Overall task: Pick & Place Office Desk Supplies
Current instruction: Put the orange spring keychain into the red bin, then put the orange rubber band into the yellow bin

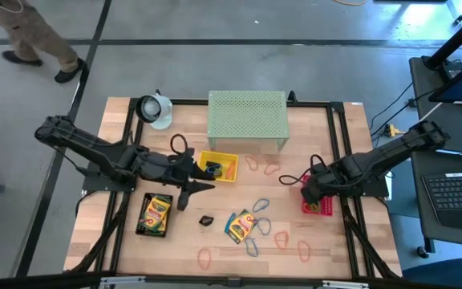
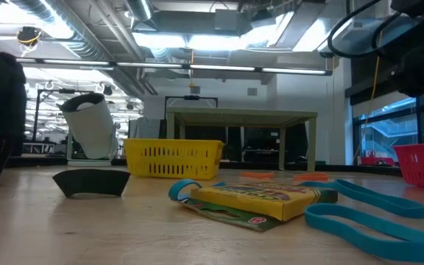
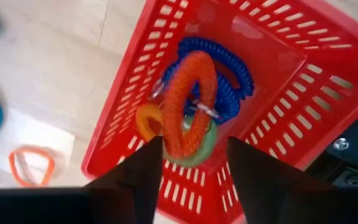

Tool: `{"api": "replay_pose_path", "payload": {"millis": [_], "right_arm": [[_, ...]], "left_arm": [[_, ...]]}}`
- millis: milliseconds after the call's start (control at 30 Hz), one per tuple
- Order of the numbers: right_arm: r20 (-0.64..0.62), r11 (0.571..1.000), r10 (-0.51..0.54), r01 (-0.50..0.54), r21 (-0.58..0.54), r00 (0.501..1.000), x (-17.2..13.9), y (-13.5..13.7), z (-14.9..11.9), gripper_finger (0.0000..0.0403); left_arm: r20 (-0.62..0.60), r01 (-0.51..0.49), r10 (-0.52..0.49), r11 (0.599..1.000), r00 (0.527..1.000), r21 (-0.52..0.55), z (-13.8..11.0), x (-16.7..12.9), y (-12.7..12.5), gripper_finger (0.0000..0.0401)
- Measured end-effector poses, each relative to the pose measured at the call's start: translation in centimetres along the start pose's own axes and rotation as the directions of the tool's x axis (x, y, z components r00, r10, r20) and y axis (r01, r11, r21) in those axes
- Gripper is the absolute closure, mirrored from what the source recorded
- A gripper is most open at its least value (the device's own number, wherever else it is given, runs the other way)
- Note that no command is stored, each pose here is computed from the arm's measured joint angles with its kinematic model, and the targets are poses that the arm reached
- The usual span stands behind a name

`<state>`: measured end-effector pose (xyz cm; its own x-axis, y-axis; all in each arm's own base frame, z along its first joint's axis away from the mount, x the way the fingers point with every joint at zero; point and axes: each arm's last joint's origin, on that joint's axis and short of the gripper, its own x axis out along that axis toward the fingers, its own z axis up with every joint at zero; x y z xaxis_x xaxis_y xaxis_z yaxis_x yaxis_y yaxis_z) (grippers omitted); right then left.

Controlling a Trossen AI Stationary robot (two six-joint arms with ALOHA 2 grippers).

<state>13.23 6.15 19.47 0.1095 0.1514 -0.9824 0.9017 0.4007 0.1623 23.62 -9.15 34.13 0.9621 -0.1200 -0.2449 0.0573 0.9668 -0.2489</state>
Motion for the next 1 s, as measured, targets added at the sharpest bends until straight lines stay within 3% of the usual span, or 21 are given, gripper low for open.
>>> {"api": "replay_pose_path", "payload": {"millis": [167, 233, 300, 467, 633, 800, 1000], "right_arm": [[0.000, 0.998, 0.038, -0.038, -0.042, 0.999, -1.5, 0.3, -0.4, 0.0199], [0.057, 0.997, 0.024, -0.020, -0.076, 0.998, -3.0, 0.5, -0.5, 0.0201], [0.126, 0.983, 0.090, -0.067, -0.172, 0.988, -4.6, 1.3, -0.7, 0.0206], [0.298, 0.865, 0.266, -0.091, -0.493, 0.917, -5.7, 4.0, 0.3, 0.0228], [0.359, 0.791, 0.224, 0.046, -0.610, 0.906, -4.3, 5.9, 3.3, 0.0251], [0.317, 0.695, 0.204, 0.091, -0.714, 0.926, -2.0, 7.8, 6.6, 0.0265], [0.266, 0.652, 0.136, 0.116, -0.749, 0.954, 1.0, 8.5, 10.0, 0.0264]], "left_arm": [[0.011, -0.020, 0.021, 0.999, 1.000, -0.048, 0.3, -0.1, 0.6, 0.0297], [0.010, -0.024, 0.025, 0.998, 1.000, -0.059, 0.3, -0.1, 0.7, 0.0297], [0.009, -0.025, 0.026, 0.997, 1.000, -0.075, 0.3, -0.1, 0.7, 0.0297], [0.005, -0.053, 0.053, 0.996, 0.999, -0.075, 0.2, 0.1, 0.8, 0.0297], [0.018, -0.066, 0.068, 0.994, 0.998, -0.090, 0.4, 0.1, 1.1, 0.0297], [0.013, -0.068, 0.069, 0.994, 0.998, -0.087, 0.3, 0.1, 1.1, 0.0297], [0.012, -0.068, 0.069, 0.996, 0.998, -0.054, 0.3, 0.1, 1.1, 0.0297]]}}
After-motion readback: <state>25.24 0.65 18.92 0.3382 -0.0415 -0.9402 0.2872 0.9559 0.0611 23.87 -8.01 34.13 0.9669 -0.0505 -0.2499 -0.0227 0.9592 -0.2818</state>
